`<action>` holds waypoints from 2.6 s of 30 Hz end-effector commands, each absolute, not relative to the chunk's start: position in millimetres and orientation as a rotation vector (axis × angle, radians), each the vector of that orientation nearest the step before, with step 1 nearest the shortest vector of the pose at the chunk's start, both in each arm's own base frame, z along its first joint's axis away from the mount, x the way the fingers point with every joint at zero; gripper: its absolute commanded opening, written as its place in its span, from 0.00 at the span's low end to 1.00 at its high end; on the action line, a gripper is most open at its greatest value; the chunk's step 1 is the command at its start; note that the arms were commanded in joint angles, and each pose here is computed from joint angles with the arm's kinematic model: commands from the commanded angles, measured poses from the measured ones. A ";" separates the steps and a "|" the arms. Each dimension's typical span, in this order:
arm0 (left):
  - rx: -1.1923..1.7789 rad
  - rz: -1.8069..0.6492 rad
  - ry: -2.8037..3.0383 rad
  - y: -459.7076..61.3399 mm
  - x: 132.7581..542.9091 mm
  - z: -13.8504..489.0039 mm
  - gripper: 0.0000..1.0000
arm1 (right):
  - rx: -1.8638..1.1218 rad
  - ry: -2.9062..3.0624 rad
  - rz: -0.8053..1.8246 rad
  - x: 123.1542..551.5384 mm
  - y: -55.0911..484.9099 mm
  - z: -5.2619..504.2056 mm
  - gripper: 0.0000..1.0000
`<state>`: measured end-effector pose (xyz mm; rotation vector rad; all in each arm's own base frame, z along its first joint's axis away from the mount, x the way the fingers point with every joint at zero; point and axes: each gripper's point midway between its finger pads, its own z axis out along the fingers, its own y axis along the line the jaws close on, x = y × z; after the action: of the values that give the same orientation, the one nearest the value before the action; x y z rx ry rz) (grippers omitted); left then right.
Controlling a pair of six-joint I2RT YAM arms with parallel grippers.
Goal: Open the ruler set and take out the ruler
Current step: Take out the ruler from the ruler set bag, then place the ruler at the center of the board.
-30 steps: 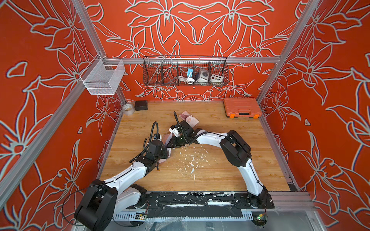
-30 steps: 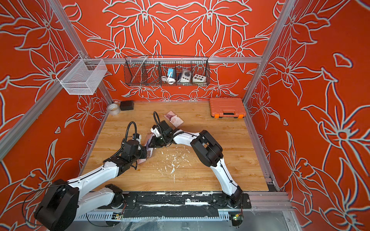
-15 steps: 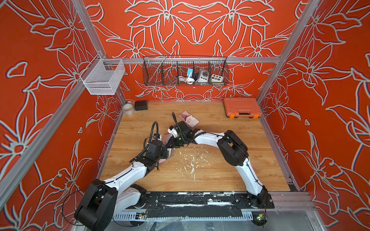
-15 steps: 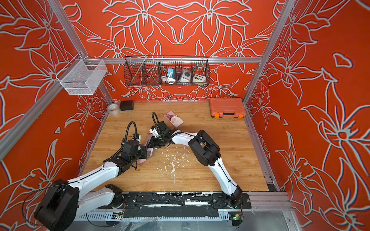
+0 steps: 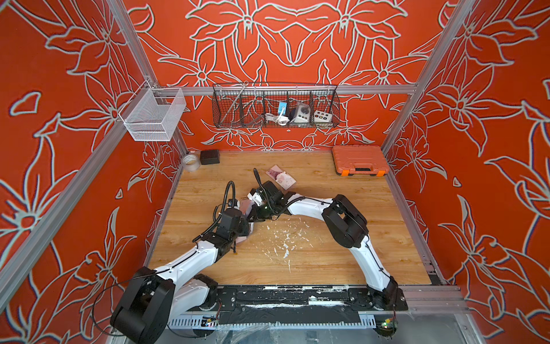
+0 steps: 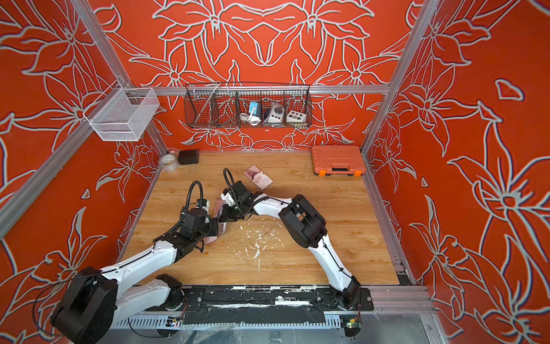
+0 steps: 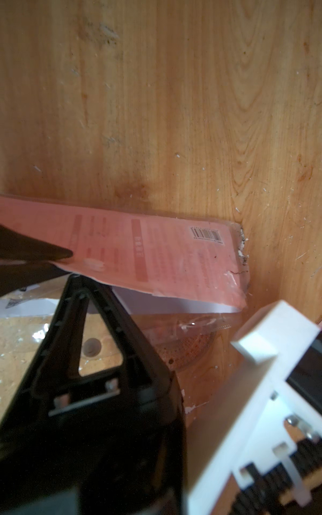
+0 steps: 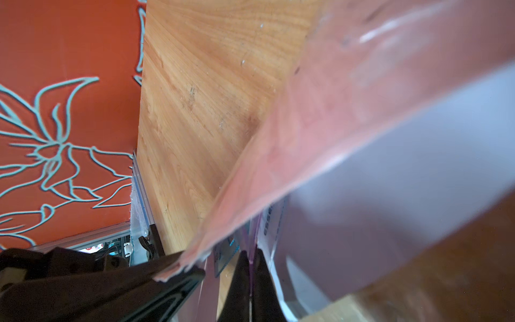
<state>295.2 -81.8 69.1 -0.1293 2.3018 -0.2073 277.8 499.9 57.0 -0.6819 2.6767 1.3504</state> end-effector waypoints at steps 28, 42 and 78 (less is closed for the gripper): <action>-0.181 -0.174 2.287 -73.0 296.0 70.1 0.00 | -0.629 2.629 1.236 285.0 372.3 145.9 0.00; -0.191 -0.172 2.278 -71.5 295.3 70.9 0.00 | -0.498 2.894 1.172 297.9 317.8 70.5 0.00; -0.147 -0.227 2.247 -78.2 292.7 75.7 0.00 | -0.513 2.646 1.167 327.8 336.9 131.5 0.25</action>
<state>293.2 -75.4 72.4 -0.1704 2.2714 -0.1943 326.1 316.5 80.4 -0.4721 2.8618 1.0325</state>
